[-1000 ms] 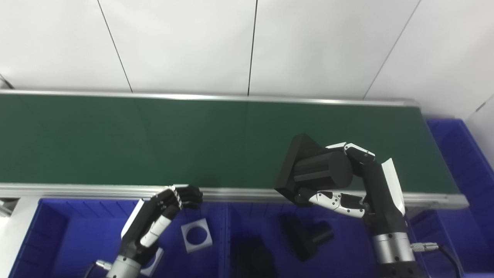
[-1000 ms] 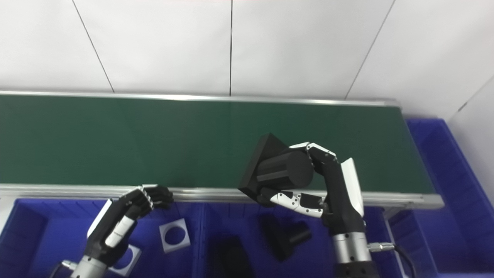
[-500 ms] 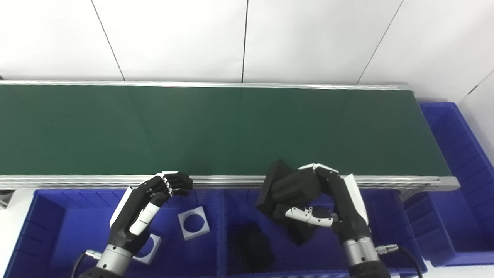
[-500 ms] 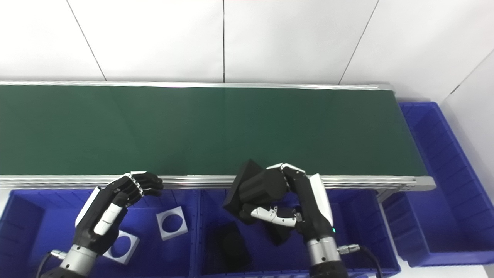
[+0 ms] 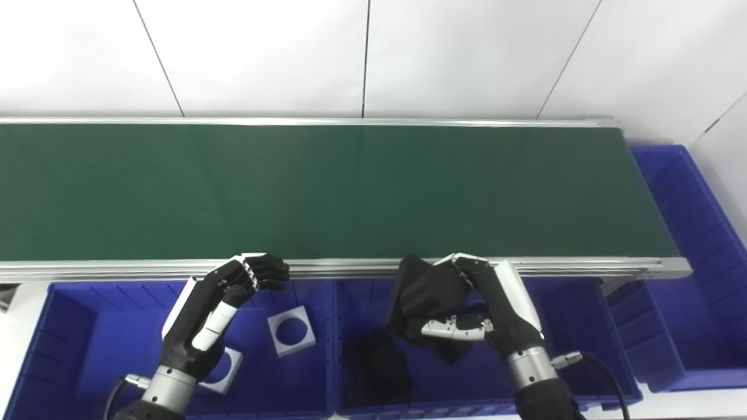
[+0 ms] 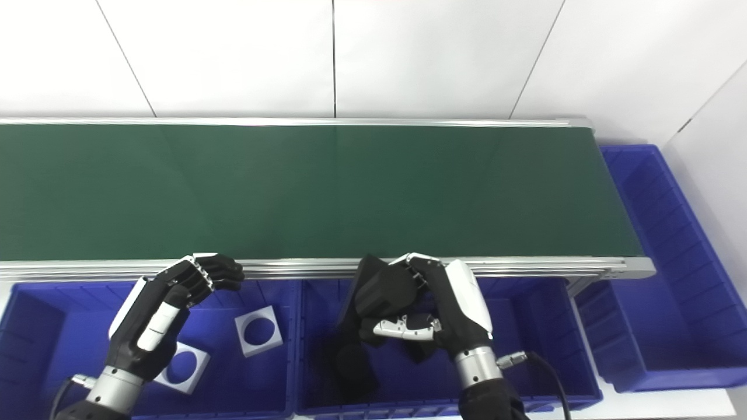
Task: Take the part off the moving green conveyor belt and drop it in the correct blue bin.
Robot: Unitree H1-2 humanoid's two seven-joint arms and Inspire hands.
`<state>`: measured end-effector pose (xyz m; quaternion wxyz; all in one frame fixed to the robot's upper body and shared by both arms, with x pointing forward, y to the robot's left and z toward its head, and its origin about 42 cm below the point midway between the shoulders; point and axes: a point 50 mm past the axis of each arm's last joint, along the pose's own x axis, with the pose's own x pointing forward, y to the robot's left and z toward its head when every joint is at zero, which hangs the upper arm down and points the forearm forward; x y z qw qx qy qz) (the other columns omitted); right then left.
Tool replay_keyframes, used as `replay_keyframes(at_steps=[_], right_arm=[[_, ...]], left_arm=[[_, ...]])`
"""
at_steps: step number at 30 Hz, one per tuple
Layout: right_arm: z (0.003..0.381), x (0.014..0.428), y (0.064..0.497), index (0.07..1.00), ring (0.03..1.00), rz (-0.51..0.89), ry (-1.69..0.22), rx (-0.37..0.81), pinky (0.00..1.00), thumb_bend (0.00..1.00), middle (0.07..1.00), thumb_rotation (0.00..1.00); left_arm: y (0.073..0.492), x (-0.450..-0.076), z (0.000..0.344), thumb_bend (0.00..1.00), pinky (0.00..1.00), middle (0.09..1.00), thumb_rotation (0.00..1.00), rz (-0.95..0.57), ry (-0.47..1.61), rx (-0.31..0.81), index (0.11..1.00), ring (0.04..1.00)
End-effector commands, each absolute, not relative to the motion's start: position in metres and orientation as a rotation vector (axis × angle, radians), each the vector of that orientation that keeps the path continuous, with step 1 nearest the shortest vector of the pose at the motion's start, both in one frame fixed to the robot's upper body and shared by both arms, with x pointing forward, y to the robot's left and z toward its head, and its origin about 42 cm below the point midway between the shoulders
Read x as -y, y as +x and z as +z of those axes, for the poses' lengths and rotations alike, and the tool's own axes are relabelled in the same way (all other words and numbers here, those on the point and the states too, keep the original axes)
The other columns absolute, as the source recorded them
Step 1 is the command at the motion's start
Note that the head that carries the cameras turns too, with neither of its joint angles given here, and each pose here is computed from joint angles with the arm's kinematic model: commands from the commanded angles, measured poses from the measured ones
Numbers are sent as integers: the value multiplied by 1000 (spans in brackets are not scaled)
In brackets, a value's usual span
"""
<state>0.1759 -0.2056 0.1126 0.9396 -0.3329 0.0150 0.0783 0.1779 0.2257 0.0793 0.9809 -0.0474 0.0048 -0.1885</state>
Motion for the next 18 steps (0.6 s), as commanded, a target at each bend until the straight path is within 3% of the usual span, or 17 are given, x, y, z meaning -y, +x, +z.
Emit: replay_keyframes(at_steps=[1, 8, 18], right_arm=[[121, 203, 179, 512, 404, 165, -726, 67, 388, 501, 479, 0], [118, 199, 179, 521, 396, 194, -796, 71, 378, 500, 475, 0], [106, 206, 183, 545, 392, 201, -766, -18, 349, 495, 479, 0]], left_arm=[[182, -225, 90, 745, 629, 670, 761, -387, -102, 40, 649, 658], [186, -227, 92, 741, 627, 665, 763, -396, -99, 48, 648, 656], [188, -227, 96, 759, 614, 662, 766, -401, -98, 41, 645, 648]])
